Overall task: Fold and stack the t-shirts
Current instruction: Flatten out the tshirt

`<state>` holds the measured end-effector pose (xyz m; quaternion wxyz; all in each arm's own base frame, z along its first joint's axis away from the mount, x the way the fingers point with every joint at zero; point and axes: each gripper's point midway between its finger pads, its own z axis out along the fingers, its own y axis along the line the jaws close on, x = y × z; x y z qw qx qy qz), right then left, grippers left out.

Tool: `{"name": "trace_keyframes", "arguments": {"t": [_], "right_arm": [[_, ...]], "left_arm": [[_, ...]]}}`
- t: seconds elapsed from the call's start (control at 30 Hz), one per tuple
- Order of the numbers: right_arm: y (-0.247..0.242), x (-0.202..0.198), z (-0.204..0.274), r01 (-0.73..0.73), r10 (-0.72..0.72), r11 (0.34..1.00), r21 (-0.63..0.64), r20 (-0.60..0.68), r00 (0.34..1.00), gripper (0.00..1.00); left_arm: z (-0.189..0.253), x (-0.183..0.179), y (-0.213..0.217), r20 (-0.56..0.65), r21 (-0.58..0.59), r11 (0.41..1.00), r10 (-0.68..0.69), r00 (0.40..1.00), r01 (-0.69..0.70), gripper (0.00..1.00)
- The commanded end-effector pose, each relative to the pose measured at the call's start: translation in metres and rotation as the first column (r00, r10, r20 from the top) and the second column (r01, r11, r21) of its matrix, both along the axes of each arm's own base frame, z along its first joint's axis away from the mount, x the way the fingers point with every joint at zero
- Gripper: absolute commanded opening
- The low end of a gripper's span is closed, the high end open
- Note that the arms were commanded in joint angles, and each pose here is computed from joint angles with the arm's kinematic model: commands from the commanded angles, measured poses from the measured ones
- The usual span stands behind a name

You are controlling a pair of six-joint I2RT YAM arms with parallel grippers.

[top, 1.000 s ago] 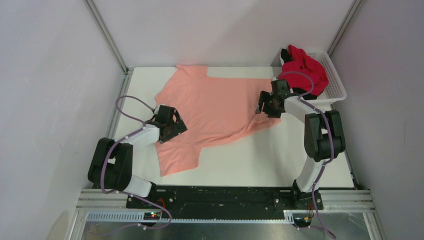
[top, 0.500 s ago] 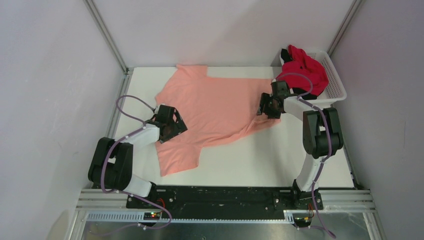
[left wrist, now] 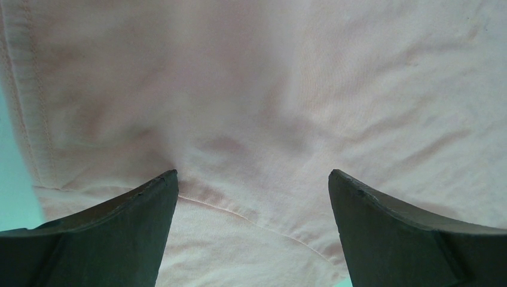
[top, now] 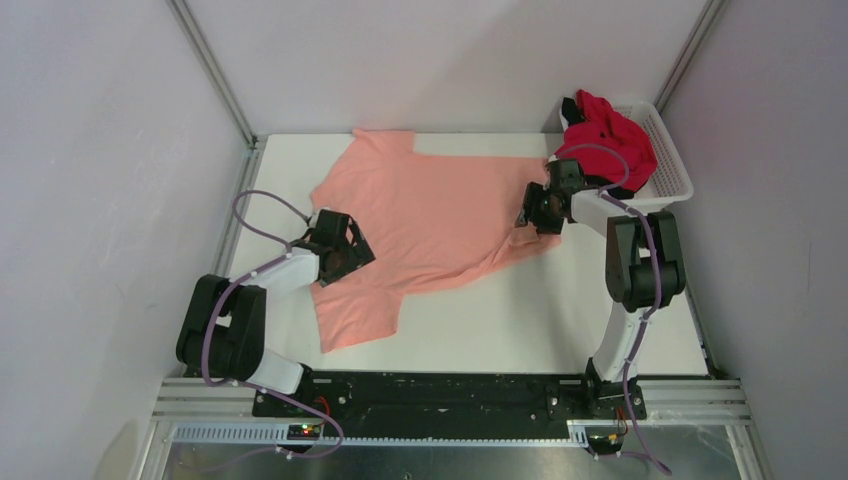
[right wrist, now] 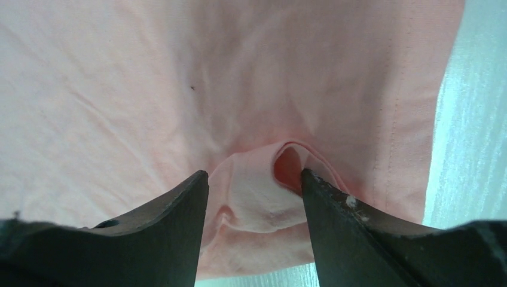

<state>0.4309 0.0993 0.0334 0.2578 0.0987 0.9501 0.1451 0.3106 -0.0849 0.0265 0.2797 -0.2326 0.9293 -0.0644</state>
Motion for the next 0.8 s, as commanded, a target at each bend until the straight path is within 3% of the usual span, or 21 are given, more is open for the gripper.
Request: {"name": "trace_keyframes", "arguments": {"t": [0.0,0.4,0.63,0.77], "right_arm": [[0.017,0.004,0.007,-0.050,0.050,0.996,0.067,0.002,0.999,0.62],[0.026,-0.019,0.025,-0.068,0.067,0.997,-0.020,-0.015,0.998,0.57],[0.026,-0.020,0.020,-0.031,0.030,0.999,-0.041,-0.024,0.999,0.43],[0.024,-0.018,0.016,0.003,-0.004,0.999,-0.044,-0.030,1.000,0.24]], "left_arm": [[0.012,0.012,-0.004,0.032,-0.011,1.000,-0.018,0.999,0.018,1.00],[0.011,0.013,-0.005,0.029,-0.014,1.000,-0.019,0.999,0.019,1.00],[0.009,0.015,-0.007,0.021,-0.018,1.000,-0.022,1.000,0.022,1.00],[0.009,0.015,-0.007,0.020,-0.020,1.000,-0.022,1.000,0.022,1.00]]}}
